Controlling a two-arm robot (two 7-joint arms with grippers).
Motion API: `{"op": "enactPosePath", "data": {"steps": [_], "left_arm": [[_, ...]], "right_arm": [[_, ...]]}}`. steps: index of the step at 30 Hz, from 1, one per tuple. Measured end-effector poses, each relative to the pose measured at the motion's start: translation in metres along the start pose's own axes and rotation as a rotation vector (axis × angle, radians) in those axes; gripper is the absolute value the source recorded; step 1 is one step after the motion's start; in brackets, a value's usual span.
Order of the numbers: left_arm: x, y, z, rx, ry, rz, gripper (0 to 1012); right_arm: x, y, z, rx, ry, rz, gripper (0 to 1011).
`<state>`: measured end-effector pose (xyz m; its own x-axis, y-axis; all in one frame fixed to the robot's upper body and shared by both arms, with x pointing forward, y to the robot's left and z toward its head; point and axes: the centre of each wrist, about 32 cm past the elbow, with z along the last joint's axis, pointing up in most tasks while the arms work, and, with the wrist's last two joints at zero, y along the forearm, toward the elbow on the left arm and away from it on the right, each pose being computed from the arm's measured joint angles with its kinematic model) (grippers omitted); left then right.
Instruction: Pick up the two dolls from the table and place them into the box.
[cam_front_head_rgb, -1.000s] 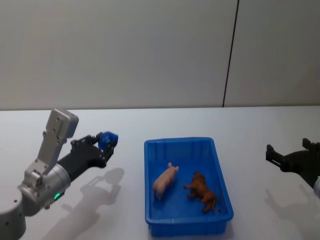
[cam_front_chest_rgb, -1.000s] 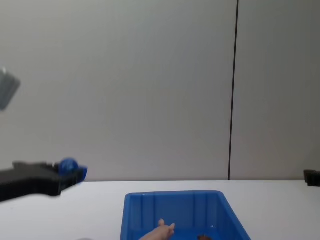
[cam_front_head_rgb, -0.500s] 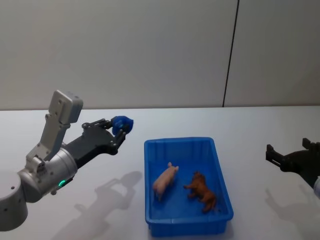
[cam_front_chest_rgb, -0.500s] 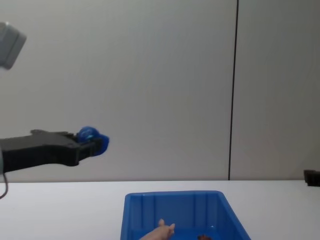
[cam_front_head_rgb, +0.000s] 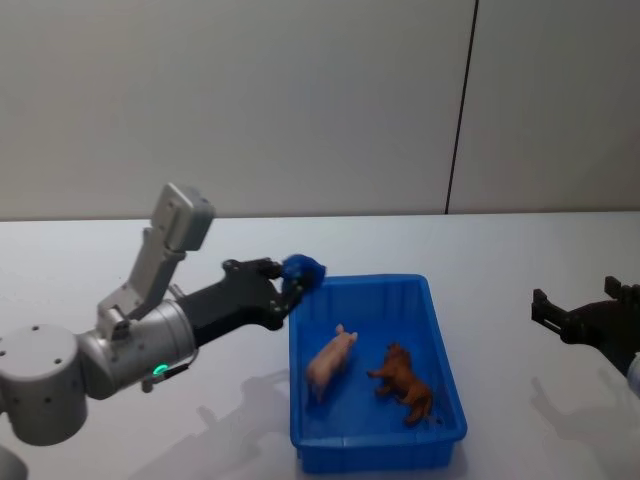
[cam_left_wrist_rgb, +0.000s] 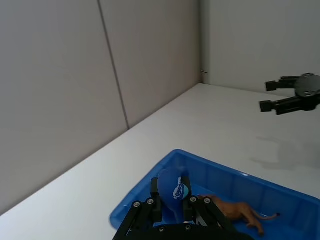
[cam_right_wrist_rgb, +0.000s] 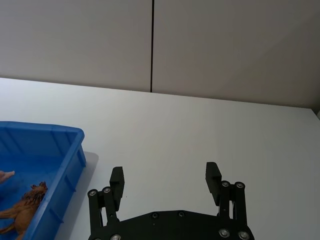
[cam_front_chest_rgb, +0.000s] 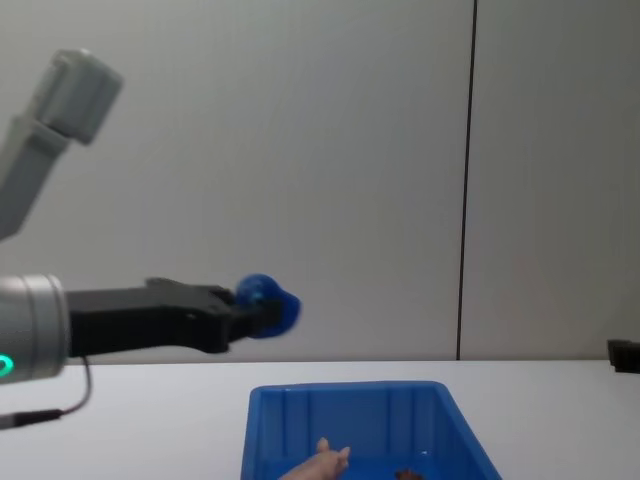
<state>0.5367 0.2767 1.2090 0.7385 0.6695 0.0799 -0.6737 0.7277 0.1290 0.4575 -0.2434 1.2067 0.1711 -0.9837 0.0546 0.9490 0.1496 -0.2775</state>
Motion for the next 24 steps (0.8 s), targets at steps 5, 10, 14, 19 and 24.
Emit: {"op": "enactPosePath", "data": {"steps": [5, 10, 14, 19, 24], "left_arm": [[0.0002, -0.0139, -0.0042, 0.013, 0.018, -0.07, 218], [0.0009, -0.0354, -0.0113, 0.024, 0.041, -0.149, 250], [0.0011, -0.0477, -0.0151, 0.028, 0.05, -0.193, 375], [0.0008, -0.0592, -0.0176, 0.03, 0.058, -0.232, 504], [0.0009, -0.0641, -0.0189, 0.032, 0.059, -0.248, 673]], "right_arm": [[0.0, 0.0, 0.0, 0.0, 0.0, 0.0, 1001], [0.0, 0.0, 0.0, 0.0, 0.0, 0.0, 1001], [0.0, 0.0, 0.0, 0.0, 0.0, 0.0, 1001], [0.0, 0.0, 0.0, 0.0, 0.0, 0.0, 1001], [0.0, 0.0, 0.0, 0.0, 0.0, 0.0, 1001]]}}
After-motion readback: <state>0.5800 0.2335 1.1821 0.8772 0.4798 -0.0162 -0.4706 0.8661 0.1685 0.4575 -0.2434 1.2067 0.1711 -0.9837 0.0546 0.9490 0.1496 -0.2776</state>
